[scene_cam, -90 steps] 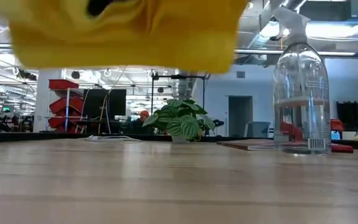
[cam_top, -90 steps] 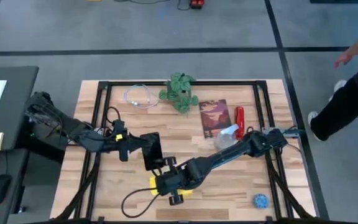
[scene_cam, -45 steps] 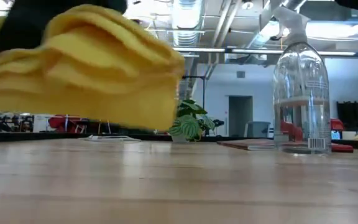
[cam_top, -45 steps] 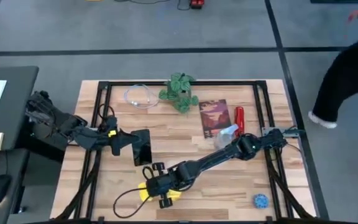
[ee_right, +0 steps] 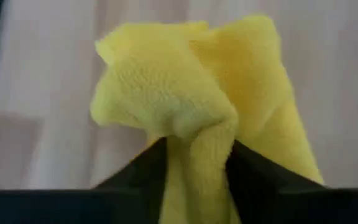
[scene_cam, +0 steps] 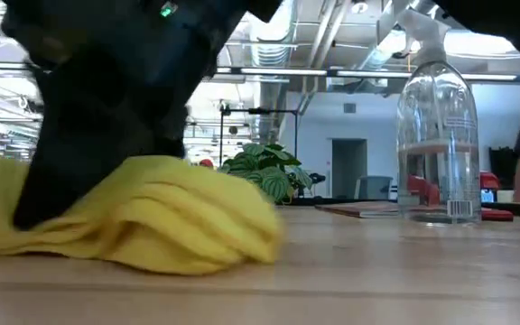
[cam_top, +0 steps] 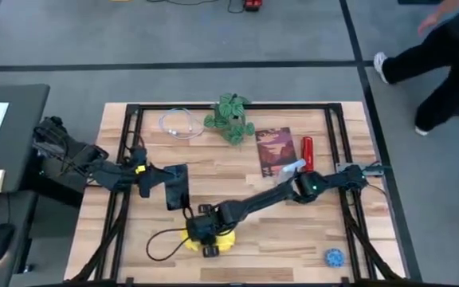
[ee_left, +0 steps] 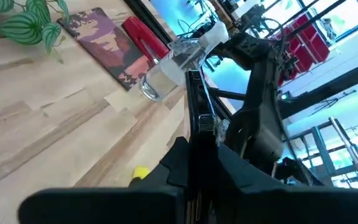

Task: Apply microfiber cloth
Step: Wipe the back of the cellphone with the yellow microfiber cloth

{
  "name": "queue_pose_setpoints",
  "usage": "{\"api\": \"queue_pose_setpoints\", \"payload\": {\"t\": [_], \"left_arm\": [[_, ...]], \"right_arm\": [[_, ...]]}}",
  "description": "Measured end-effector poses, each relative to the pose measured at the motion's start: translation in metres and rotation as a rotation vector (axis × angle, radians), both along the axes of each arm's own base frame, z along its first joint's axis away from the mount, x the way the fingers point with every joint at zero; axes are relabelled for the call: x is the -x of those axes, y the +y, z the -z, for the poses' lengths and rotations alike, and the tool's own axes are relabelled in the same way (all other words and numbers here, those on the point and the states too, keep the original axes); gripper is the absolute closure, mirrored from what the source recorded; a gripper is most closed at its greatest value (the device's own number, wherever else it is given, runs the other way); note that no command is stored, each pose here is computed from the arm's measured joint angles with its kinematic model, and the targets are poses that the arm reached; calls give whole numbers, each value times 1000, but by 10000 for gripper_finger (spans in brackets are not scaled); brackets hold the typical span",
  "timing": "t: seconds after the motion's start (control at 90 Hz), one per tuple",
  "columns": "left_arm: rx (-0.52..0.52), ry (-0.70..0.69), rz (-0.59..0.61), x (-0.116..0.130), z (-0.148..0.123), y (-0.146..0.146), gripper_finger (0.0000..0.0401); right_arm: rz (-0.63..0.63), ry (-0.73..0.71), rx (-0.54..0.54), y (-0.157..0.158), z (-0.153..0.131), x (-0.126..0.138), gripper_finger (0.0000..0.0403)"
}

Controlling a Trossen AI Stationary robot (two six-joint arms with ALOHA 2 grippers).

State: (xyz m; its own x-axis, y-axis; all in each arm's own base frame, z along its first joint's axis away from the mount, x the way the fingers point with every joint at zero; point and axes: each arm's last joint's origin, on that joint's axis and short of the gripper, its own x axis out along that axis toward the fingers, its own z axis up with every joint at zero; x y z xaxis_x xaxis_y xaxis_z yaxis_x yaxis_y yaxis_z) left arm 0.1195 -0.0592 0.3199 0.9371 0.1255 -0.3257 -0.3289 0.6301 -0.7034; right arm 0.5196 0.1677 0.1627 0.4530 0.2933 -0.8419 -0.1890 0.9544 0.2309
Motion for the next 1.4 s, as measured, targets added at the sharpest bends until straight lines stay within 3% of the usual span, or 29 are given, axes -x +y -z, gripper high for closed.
{"api": "queue_pose_setpoints", "payload": {"t": [0.156, 0.344, 0.511, 0.589, 0.8, 0.911, 1.067, 1.4], "left_arm": [[-32, 28, 6, 2, 3, 1, 390], [-19, 18, 16, 2, 1, 1, 390], [91, -28, 175, 1, -6, -5, 390], [131, -53, 309, -2, -10, -11, 390], [205, -175, 515, -19, -22, -29, 390], [211, -192, 525, -31, -21, -36, 390], [244, -159, 492, -42, -15, -40, 390], [254, -216, 455, -49, -19, -33, 390]], "right_arm": [[-26, -50, -36, -9, -65, 15, 154], [-37, -136, 49, -22, -130, 43, 144], [-159, -307, 134, -34, -200, 78, 145], [-312, -400, 264, -41, -218, 88, 145], [-597, -655, 804, -53, -246, 89, 145], [-701, -751, 973, -55, -249, 79, 145], [-761, -815, 1061, -52, -247, 71, 145], [-968, -904, 1084, -39, -238, 69, 169]]}}
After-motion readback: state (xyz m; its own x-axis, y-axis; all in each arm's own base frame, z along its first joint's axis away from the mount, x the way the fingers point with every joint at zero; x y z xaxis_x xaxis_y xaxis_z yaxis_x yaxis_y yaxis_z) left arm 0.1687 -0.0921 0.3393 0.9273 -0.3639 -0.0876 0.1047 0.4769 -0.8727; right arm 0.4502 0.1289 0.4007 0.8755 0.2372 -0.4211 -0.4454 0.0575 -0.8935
